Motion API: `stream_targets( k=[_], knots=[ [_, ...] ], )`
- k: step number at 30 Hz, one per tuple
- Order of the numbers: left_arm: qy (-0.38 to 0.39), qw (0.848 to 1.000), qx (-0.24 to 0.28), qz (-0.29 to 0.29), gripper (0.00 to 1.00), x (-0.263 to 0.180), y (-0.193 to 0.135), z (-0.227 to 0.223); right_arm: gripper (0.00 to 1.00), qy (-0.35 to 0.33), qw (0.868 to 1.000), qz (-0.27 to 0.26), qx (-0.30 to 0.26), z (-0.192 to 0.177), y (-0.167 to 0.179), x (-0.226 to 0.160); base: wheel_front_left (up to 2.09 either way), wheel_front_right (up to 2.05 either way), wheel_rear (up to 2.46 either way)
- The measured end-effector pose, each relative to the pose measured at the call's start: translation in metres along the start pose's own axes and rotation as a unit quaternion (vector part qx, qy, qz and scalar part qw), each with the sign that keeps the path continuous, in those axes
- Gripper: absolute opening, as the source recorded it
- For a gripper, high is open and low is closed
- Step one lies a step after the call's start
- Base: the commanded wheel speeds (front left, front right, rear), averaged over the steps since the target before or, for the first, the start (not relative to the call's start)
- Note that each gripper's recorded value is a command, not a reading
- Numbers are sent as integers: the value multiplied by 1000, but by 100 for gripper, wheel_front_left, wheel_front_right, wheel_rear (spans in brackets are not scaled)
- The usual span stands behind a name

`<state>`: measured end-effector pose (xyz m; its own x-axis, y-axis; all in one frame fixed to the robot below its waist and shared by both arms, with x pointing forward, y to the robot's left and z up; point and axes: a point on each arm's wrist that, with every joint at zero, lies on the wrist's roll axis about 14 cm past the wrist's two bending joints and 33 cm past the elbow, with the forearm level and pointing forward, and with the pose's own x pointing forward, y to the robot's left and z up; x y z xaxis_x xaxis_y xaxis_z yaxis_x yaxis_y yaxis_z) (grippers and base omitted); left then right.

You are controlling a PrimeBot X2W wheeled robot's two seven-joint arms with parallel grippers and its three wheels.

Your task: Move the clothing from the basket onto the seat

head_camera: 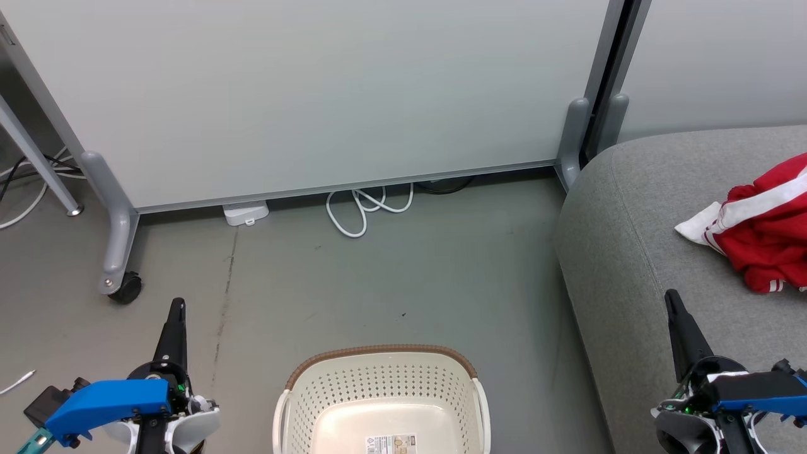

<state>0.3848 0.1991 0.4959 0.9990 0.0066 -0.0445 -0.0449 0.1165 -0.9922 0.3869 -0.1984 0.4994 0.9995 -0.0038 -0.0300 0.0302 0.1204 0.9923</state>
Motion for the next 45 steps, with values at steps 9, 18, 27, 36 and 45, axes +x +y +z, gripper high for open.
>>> stream_targets(
  k=[9,18,27,36,45],
  knots=[
    [1,999,-32,-7,0,1,-3,1,0,0,999,6,32,1,3,0,0,0,0],
    [2,998,-61,-14,0,2,-7,2,0,2,998,10,62,2,4,0,0,0,0],
    [2,998,-60,-16,0,2,-8,2,0,2,998,10,62,2,4,0,0,0,0],
    [2,998,-60,-16,0,2,-8,2,0,2,998,10,62,2,4,0,0,0,0],
    [2,998,-60,-16,0,2,-8,2,0,2,998,10,62,2,5,0,0,0,0]
  ],
)
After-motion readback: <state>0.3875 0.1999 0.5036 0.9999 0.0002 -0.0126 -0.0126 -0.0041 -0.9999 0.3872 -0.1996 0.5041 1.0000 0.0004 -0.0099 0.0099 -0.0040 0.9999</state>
